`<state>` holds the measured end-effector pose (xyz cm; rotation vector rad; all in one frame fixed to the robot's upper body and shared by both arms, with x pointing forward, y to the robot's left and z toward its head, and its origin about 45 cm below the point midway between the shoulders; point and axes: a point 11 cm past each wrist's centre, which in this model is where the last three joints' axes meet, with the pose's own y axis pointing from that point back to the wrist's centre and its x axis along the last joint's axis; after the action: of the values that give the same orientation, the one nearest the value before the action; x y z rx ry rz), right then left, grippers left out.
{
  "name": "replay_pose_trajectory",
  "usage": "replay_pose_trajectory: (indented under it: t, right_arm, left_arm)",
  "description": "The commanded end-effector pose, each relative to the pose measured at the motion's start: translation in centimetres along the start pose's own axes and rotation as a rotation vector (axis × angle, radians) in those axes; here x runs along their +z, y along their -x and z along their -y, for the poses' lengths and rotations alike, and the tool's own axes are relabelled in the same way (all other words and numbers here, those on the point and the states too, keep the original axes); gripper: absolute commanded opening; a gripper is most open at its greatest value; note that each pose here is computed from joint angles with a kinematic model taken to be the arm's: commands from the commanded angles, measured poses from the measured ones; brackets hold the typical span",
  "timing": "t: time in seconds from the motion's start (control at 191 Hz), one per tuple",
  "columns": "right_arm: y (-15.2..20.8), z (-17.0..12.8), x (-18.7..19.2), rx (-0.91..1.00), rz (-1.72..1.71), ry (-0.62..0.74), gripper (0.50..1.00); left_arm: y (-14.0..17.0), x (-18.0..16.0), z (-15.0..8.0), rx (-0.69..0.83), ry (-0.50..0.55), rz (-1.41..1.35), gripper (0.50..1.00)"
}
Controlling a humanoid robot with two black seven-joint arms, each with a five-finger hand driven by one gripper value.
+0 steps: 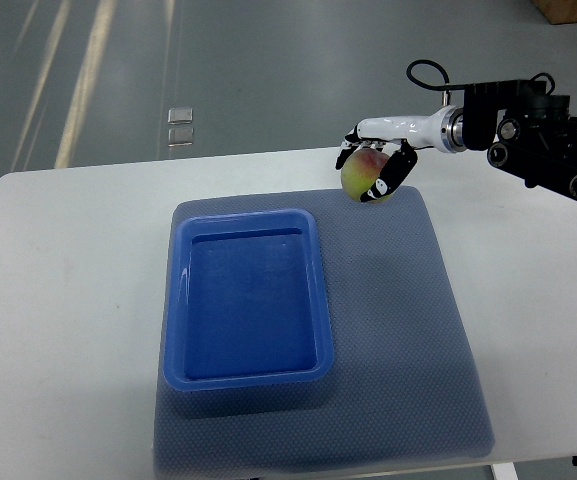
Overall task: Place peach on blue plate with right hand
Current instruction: 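Lift the peach and carry it over the blue tray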
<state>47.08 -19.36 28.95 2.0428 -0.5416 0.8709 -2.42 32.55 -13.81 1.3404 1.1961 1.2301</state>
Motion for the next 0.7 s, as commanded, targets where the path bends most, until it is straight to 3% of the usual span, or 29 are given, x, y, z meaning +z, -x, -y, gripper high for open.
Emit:
replay_pose_trajectory:
  t: [0.0,0.115,0.35,0.424,0.471,0.518,0.533,0.695]
  right_arm:
    - [-1.6,-1.0,-2.1,0.009,0.012,-0.055,0.500]
    - [-1.5,-0.2,-4.2,0.008,0.026,-0.107,0.500]
    - [2.3,4.9,-11.8,-0.029,0.026,-0.256,0.500]
    - [2.6,5.3,-12.1,-0.036,0.020,-0.255,0.500]
    - [5.0,7.2,-12.3,-0.076,0.009,-0.236,0.500]
    - [5.0,7.2,-12.3,-0.076,0.009,-0.236,0.500]
    - [6.9,8.2,-12.9,-0.106,0.023,-0.244,0.500]
    - [10.2,9.9,-13.6,-0.136,0.060,-0.250,0.500]
  left_arm:
    - [0.0,0.1,0.0,-0.002,0.001,0.001,1.000]
    - [0.0,0.0,0.0,-0.004,0.000,0.001,1.000]
    - [0.0,0.0,0.0,-0.004,0.000,-0.001,1.000]
    - [0.0,0.1,0.0,-0.004,0.001,0.000,1.000]
    - [0.0,0.0,0.0,-0.002,0.000,-0.001,1.000]
    - [0.0,0.0,0.0,-0.002,0.000,-0.001,1.000]
    - [0.0,0.0,0.0,-0.002,0.000,-0.001,1.000]
    - [0.0,0.0,0.0,-0.001,0.000,0.001,1.000]
